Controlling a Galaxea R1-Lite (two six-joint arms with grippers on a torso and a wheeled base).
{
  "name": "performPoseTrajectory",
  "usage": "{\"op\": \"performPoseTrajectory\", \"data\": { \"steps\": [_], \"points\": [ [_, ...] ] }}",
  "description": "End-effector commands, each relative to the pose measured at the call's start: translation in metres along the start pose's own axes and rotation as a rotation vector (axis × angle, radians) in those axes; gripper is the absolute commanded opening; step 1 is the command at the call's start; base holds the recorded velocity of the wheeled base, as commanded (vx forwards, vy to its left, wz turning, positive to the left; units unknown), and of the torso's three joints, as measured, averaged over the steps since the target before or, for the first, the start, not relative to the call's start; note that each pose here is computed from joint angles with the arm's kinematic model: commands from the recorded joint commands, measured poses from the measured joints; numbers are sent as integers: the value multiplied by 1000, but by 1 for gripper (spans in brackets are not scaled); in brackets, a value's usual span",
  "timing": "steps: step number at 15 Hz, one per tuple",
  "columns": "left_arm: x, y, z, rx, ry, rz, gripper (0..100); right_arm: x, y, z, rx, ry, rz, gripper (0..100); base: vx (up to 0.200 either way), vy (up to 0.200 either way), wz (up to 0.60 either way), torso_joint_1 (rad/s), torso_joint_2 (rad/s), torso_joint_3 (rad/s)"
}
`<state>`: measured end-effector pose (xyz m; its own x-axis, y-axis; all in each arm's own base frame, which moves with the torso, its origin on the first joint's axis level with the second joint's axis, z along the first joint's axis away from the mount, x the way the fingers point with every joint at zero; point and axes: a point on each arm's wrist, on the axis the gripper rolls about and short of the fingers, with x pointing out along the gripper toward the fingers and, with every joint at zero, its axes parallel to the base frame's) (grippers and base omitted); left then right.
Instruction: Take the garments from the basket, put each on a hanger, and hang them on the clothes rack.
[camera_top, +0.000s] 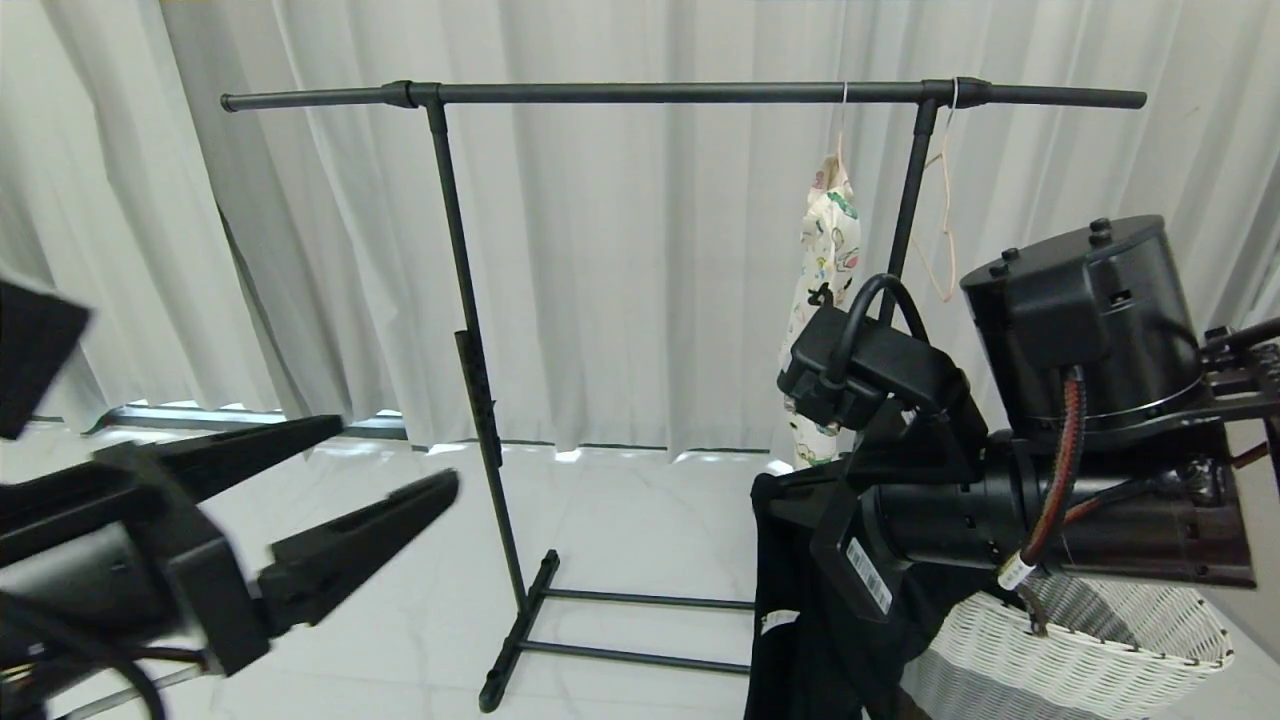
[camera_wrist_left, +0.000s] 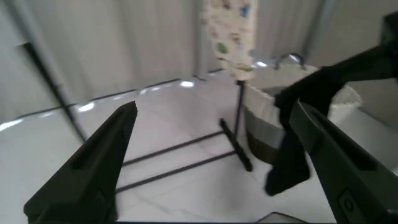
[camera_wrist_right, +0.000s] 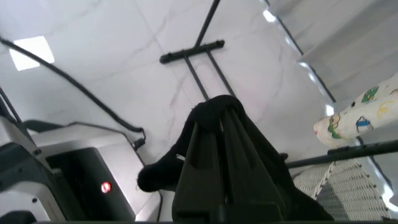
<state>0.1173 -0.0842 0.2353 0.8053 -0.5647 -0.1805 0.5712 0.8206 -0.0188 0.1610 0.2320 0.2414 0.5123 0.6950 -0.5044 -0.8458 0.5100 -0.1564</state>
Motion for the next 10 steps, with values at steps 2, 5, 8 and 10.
{"op": "performPoseTrajectory", "data": {
  "steps": [2,5,8,10],
  "points": [
    [82,-50,-22,66,181,-202,100,-7,2,4,13,-36,4,0,0,0,0,0,0,0],
    [93,-75,-40,35,272,-277,100,-14,4,7,14,-63,24,0,0,0,0,0,0,0],
    [109,-82,-57,35,350,-260,100,-20,5,9,12,-81,30,0,0,0,0,0,0,0],
    [120,-85,-64,48,378,-234,100,-25,6,10,9,-91,34,0,0,0,0,0,0,0]
  ]
}}
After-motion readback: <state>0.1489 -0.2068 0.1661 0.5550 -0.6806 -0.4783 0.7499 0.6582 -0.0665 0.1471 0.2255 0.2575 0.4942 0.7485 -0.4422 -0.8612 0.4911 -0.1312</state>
